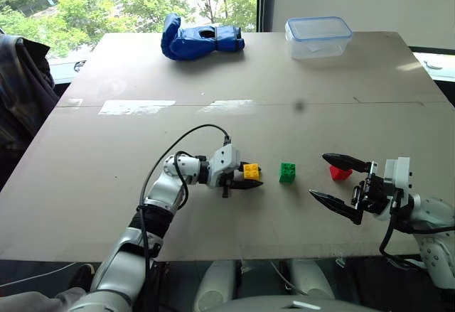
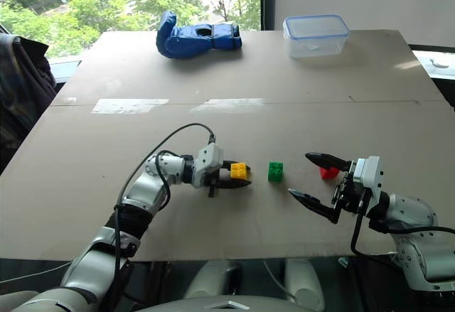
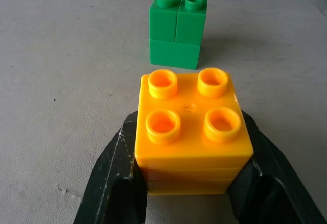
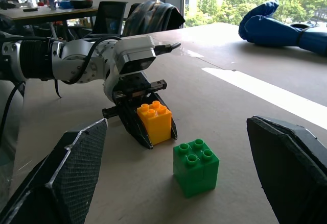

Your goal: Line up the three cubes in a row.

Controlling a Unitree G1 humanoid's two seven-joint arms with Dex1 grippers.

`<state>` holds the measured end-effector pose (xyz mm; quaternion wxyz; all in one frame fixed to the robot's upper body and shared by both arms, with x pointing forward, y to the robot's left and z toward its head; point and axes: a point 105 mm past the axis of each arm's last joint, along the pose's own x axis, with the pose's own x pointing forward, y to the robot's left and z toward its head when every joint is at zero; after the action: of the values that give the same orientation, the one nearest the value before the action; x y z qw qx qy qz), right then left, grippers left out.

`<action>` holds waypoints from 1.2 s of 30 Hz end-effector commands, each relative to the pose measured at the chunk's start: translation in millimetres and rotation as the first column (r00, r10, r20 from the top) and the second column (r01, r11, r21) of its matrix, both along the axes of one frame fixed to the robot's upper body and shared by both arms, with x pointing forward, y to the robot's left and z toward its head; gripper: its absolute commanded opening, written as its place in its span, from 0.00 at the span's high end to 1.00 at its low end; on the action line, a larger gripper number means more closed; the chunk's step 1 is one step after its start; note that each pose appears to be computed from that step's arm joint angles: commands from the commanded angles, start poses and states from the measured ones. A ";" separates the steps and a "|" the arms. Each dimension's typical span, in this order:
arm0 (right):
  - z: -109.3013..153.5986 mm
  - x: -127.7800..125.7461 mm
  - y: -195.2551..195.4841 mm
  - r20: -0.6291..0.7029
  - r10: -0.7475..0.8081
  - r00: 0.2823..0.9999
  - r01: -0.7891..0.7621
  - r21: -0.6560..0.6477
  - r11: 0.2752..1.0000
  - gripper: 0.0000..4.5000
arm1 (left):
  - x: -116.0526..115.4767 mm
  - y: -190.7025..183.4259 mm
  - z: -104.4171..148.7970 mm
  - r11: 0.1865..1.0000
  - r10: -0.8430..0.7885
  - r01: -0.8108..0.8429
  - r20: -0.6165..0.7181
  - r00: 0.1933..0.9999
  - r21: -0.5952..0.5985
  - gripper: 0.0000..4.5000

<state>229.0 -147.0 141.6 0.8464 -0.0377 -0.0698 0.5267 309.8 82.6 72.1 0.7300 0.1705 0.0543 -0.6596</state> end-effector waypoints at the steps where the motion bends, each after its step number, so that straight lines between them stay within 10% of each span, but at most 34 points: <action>1: 8.4 -2.7 2.4 0.039 0.014 0.999 -0.015 0.011 1.000 0.00 | -5.7 5.1 -11.2 0.999 -0.014 0.015 -0.050 0.999 0.031 0.71; 7: 7.6 -3.4 1.9 0.038 0.012 0.999 -0.012 0.008 1.000 0.00 | -8.5 4.9 -12.6 0.999 -0.018 0.020 -0.064 0.998 0.025 0.71; 8: 7.5 -3.4 1.9 0.038 0.013 0.999 -0.013 0.007 1.000 0.00 | -8.5 4.7 -12.4 1.000 -0.019 0.020 -0.065 0.998 0.023 0.48; 13: 7.6 -3.2 2.6 0.038 0.017 0.999 -0.017 0.006 1.000 0.00 | -3.4 5.1 -12.8 1.000 0.014 -0.013 -0.030 0.999 0.028 0.02; 36: 5.3 -5.9 3.6 0.026 0.030 0.999 -0.031 0.003 1.000 0.00 | -23.5 26.5 44.1 0.985 0.014 -0.011 0.019 1.000 -0.174 0.02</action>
<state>227.3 -146.3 138.6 0.8458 -0.0351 -0.0642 0.5284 297.0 109.6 101.7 0.7647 0.1105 0.0125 -0.6348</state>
